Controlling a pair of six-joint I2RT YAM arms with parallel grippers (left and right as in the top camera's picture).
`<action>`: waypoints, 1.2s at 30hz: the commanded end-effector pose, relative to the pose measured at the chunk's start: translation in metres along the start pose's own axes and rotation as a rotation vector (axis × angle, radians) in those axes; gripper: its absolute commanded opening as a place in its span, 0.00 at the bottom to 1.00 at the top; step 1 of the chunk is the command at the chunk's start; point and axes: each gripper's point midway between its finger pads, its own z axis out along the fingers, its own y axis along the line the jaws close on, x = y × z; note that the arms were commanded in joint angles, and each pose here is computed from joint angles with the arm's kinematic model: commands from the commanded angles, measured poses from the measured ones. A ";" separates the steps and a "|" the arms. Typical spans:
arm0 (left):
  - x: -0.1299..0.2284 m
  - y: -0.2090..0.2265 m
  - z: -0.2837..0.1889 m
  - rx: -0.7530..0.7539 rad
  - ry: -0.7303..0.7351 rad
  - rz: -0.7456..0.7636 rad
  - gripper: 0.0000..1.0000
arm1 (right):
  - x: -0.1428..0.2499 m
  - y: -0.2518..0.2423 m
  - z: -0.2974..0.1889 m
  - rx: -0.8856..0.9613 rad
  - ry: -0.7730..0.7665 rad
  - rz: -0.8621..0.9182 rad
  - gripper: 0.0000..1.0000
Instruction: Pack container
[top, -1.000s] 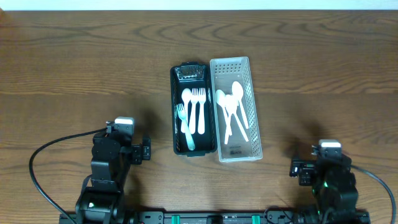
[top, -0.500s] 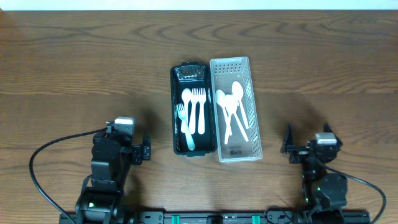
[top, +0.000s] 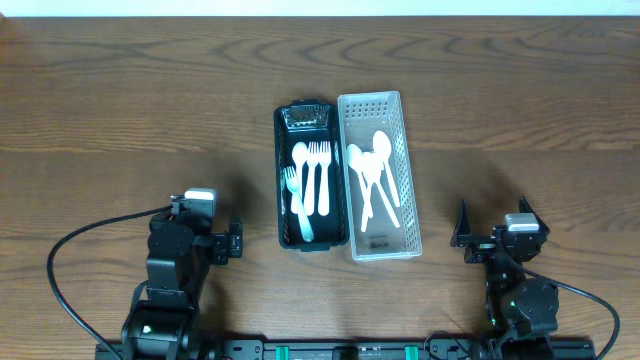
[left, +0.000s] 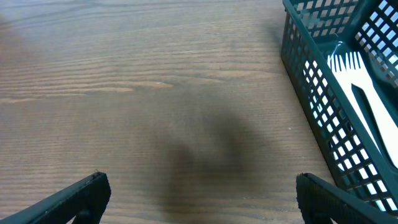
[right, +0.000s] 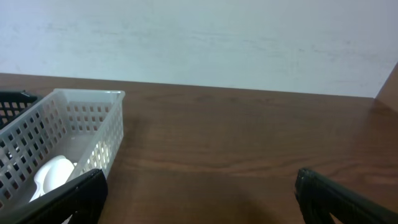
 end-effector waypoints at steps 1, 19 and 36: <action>0.001 -0.001 0.000 0.002 0.003 0.008 0.98 | 0.000 0.002 0.000 -0.012 -0.003 -0.011 0.99; -0.009 0.009 -0.013 -0.048 -0.065 0.027 0.98 | 0.000 0.002 0.000 -0.012 -0.003 -0.011 0.99; -0.031 0.004 -0.025 -0.032 -0.489 -0.009 0.98 | 0.001 0.002 0.000 -0.012 -0.002 -0.011 0.99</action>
